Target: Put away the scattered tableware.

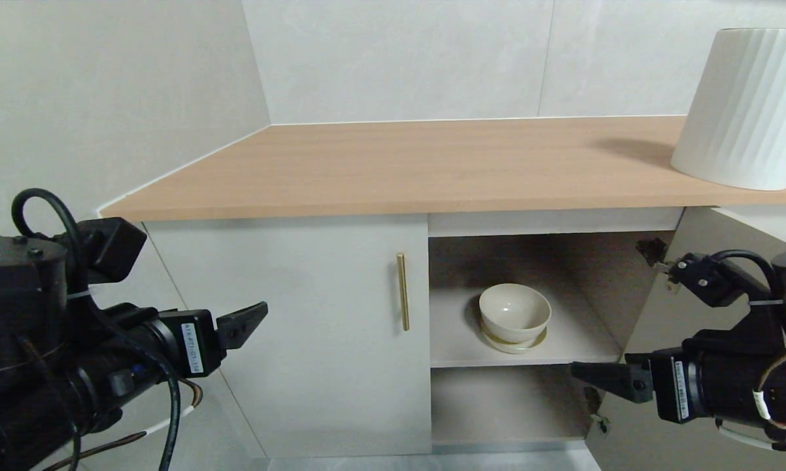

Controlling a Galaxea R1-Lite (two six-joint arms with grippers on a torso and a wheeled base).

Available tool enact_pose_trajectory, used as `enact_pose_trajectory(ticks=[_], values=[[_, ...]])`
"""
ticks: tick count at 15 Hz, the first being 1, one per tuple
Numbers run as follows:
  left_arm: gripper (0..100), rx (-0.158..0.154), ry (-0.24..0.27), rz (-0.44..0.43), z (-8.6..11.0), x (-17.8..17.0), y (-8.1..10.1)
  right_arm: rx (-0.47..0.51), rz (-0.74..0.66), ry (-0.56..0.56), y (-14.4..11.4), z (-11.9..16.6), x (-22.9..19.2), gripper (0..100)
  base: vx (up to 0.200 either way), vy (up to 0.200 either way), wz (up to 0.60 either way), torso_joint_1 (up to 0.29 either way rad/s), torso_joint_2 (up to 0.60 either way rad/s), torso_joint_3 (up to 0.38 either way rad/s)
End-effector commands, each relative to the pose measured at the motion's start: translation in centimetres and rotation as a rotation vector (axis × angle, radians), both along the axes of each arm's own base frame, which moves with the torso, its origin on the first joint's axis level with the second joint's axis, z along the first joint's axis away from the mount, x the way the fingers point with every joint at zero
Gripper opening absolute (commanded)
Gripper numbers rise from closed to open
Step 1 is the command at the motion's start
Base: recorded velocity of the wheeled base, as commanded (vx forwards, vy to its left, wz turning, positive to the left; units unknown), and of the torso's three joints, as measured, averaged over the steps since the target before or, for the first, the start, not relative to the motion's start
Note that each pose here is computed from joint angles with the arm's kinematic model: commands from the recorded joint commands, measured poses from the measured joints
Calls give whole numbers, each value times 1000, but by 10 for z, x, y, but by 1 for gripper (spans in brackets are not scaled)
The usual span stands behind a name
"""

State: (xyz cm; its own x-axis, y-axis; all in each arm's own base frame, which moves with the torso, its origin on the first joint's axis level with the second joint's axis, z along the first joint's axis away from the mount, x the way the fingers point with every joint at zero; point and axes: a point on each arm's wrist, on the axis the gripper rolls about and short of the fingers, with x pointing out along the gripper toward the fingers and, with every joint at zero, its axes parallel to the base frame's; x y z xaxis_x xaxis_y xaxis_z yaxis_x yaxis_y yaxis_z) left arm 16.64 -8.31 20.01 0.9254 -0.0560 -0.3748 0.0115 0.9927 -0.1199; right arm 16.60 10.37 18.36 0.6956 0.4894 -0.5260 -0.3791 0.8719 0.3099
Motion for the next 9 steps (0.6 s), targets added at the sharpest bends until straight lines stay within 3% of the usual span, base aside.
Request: enact_pose_trajectory(ticks=[1,3,9], values=[[100,0,-1,2,-1,-2,1,19,14,-29,-2,6,-9,100,0,0,0,0,0,0],[100,0,1,1,-1,0,0,22,12,-36,-3,7,-10,100,0,0,0,0,0,0],[100,9,17,-4,-5,2,-2,13,5,-31,-3,6,-9,100,-200,0,0,0,2,6]])
